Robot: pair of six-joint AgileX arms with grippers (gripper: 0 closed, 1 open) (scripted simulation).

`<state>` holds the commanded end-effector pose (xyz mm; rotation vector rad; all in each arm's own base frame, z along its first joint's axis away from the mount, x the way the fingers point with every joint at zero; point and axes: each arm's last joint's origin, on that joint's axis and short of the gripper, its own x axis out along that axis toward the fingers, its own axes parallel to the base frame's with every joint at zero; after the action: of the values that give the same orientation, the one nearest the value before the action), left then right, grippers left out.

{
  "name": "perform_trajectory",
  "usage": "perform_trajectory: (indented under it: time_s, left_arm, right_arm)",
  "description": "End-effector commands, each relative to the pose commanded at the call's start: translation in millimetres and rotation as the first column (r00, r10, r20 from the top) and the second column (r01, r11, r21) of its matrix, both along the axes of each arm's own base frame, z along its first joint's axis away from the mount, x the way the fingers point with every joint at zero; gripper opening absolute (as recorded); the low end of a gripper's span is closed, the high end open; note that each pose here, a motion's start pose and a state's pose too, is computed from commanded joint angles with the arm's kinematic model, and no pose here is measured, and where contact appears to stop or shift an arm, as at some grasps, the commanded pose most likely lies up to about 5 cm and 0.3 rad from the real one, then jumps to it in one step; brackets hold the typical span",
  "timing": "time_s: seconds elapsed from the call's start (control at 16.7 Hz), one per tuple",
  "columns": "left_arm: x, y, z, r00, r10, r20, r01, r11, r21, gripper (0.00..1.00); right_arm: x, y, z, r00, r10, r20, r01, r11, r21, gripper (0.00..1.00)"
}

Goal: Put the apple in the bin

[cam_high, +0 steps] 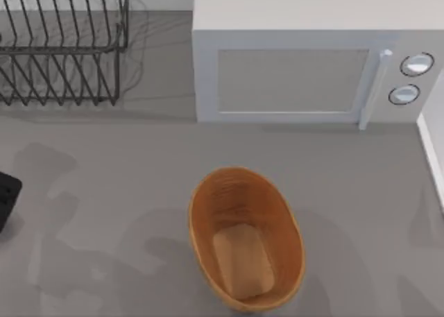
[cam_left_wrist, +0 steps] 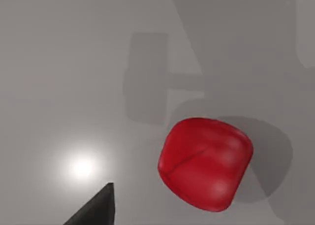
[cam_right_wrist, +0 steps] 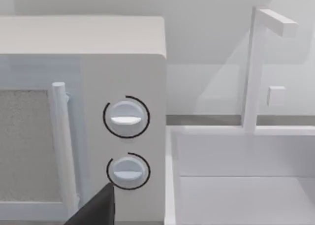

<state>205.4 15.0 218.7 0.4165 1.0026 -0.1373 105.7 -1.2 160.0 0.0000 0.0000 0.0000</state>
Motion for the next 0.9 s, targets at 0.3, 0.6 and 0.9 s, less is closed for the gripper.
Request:
perform_trajectory:
  time_s: [0.3,0.6,0.9]
  left_arm:
    - [60.3,12.4,-16.8,0.916,-0.12,-0.382,0.139,0.99,0.025,1.0]
    - [100.0,22.2,-37.4,0.8,-0.198,-0.566,0.23,0.973,-0.015,1.0]
    - [106.5,24.1,-40.5,0.78,-0.211,-0.589,0.244,0.969,-0.023,1.0]
  right_arm:
    - [0.0,0.0,0.0,1.0,0.0,0.0,0.0,1.0,0.0,1.0]
    - [0.0,0.0,0.0,1.0,0.0,0.0,0.0,1.0,0.0,1.0]
    - [0.0,0.0,0.0,1.0,0.0,0.0,0.0,1.0,0.0,1.0]
